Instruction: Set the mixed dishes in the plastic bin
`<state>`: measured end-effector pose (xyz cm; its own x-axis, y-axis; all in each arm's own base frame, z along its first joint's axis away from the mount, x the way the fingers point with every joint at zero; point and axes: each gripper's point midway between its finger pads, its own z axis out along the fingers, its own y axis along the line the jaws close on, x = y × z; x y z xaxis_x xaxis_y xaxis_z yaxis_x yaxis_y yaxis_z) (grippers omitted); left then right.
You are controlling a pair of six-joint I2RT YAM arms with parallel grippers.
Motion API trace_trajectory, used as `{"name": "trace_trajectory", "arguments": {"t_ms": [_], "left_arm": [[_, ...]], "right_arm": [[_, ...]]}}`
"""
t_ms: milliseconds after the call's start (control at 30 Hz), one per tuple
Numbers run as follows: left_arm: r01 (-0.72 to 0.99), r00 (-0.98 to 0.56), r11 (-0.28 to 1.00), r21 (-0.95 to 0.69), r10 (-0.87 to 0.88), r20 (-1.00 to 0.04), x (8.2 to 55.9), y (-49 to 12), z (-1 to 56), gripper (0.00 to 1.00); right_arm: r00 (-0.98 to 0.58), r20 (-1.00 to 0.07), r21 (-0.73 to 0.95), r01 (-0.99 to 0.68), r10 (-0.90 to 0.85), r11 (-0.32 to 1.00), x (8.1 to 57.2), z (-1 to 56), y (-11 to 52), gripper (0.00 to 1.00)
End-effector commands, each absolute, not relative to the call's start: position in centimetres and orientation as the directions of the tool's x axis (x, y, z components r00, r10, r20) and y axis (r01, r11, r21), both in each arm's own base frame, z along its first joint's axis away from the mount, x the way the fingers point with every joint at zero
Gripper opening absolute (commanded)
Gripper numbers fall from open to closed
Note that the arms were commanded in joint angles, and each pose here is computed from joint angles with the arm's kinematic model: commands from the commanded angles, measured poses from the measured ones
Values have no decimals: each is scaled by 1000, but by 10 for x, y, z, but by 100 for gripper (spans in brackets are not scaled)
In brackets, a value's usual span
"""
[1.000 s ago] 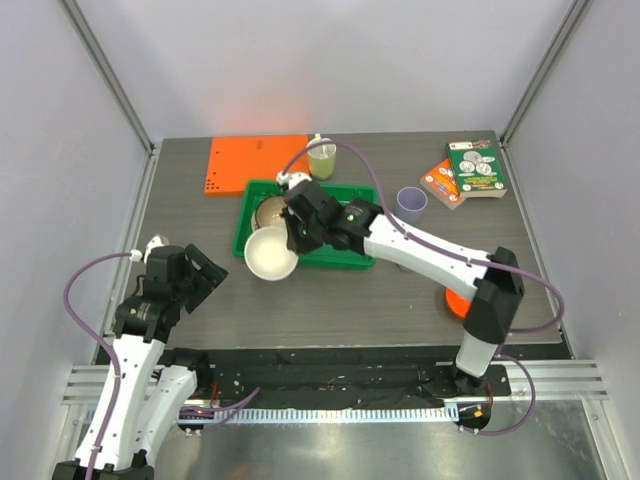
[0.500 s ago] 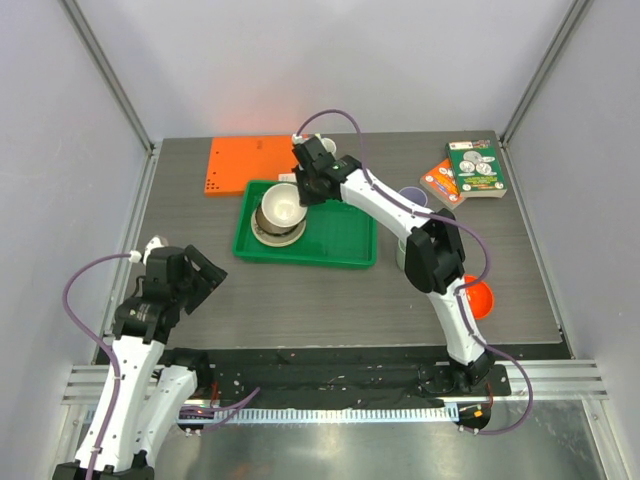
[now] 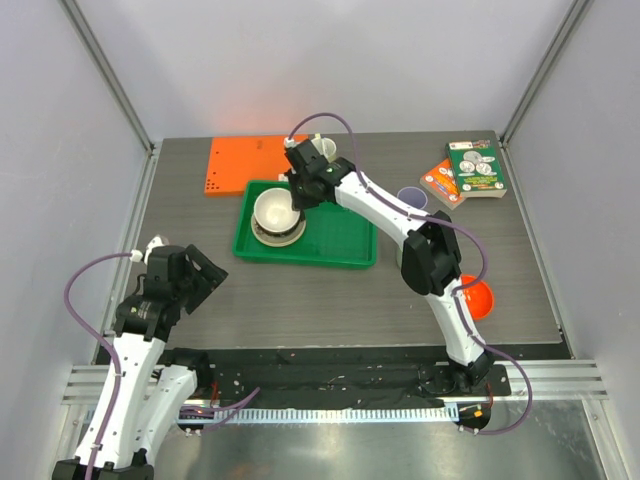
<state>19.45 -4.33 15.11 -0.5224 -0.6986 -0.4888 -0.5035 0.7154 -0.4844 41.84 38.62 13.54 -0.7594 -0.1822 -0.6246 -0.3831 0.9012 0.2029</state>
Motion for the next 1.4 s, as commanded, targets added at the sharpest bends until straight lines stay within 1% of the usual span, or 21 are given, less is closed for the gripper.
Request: {"name": "trace_trajectory", "arguments": {"t_ms": [0,100,233,267,300,367,400,533,767,800,933,967,1000,1067,1100,1133,1200,1233,1267,1333,1367], "left_arm": [[-500,-499,711,-494,-703,-507,200,-40,156,73],[-500,-498,712,-492,-702,-510,199,-40,157,73],[-501,-498,712,-491,-702,-509,199,-40,157,73],[-500,-498,712,-492,-702,-510,199,-40,157,73],[-500,-498,712,-492,-702,-510,199,-40,158,73],[-500,-497,712,-493,-702,-510,198,-40,157,73],[-501,-497,712,-492,-702,-511,198,-39,157,73],[-500,-494,711,-495,-703,-512,198,-39,158,73],[-503,-497,712,-490,-702,-511,197,-39,157,73],[-500,-494,712,-493,-702,-513,198,-39,158,73],[-501,-495,713,-490,-701,-514,198,-39,156,73],[-498,-495,713,-493,-701,-513,198,-39,156,73],[-499,-498,713,-492,-701,-511,199,-40,155,73],[-497,-500,713,-494,-701,-509,200,-41,154,73],[-494,-503,714,-496,-700,-507,200,-42,153,73],[-491,-504,714,-500,-700,-506,201,-43,153,73],[-491,-507,713,-500,-701,-502,201,-43,151,73],[-490,-506,713,-501,-701,-503,201,-43,151,73],[-491,-508,714,-498,-700,-502,201,-43,149,73],[-490,-505,712,-503,-702,-502,202,-44,149,73],[-489,-506,711,-505,-703,-499,202,-44,148,73]], "right_arm": [[-701,-705,259,-390,-103,884,437,175,402,4],[-707,-698,256,-394,-114,883,438,167,403,5],[-711,-693,253,-399,-123,881,439,163,405,11],[-714,-689,254,-400,-125,881,438,162,405,14],[-715,-688,252,-400,-128,881,438,161,405,22],[-714,-689,257,-398,-122,880,437,164,405,25],[-714,-689,259,-400,-122,879,436,165,405,36],[-707,-699,277,-406,-108,871,434,178,405,55],[-684,-726,291,-395,-68,871,425,219,390,65],[-667,-744,299,-391,-44,871,420,240,381,67],[-645,-764,246,-307,-12,919,401,261,320,71],[-639,-769,236,-284,0,929,398,265,306,74],[-625,-779,226,-219,41,949,402,271,276,75],[-616,-781,248,-151,105,957,387,282,232,77],[-643,-747,267,-57,169,962,389,265,194,77],[-607,-762,303,-25,226,953,379,284,171,77],[-614,-736,304,75,285,950,368,266,130,78],[-573,-744,299,174,344,938,367,268,93,79],[-538,-755,306,217,376,927,357,274,73,80],[-520,-709,319,365,476,875,343,251,29,81],[-501,-704,336,391,504,857,335,251,20,81]]}}
